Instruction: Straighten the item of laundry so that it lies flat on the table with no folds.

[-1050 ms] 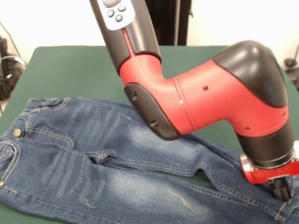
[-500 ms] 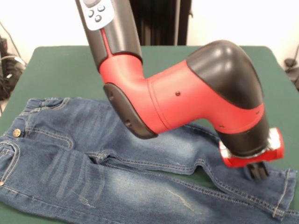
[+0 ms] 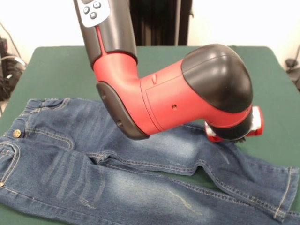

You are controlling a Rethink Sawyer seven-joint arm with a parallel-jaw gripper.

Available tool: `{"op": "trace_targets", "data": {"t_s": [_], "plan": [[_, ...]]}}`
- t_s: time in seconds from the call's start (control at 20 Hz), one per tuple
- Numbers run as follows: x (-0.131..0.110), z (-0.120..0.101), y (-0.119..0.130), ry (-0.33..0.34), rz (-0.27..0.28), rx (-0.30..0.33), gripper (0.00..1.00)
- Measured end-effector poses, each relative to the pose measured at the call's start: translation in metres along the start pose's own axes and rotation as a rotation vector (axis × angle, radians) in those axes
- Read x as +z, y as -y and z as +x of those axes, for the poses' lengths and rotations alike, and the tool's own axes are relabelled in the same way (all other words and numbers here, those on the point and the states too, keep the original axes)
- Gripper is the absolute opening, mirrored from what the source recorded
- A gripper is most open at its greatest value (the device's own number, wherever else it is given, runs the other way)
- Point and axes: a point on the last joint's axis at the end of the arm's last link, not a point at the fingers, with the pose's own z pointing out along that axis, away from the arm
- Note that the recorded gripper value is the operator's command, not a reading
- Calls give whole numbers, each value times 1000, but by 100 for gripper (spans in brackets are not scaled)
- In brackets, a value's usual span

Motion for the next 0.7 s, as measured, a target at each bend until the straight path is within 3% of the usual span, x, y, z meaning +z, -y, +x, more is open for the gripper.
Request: {"op": "trace_targets", "data": {"t_s": [0.45, 0.7], "plan": [[-1, -1, 1, 1, 0, 2, 0], [-9, -2, 12, 63, -25, 2, 0]]}}
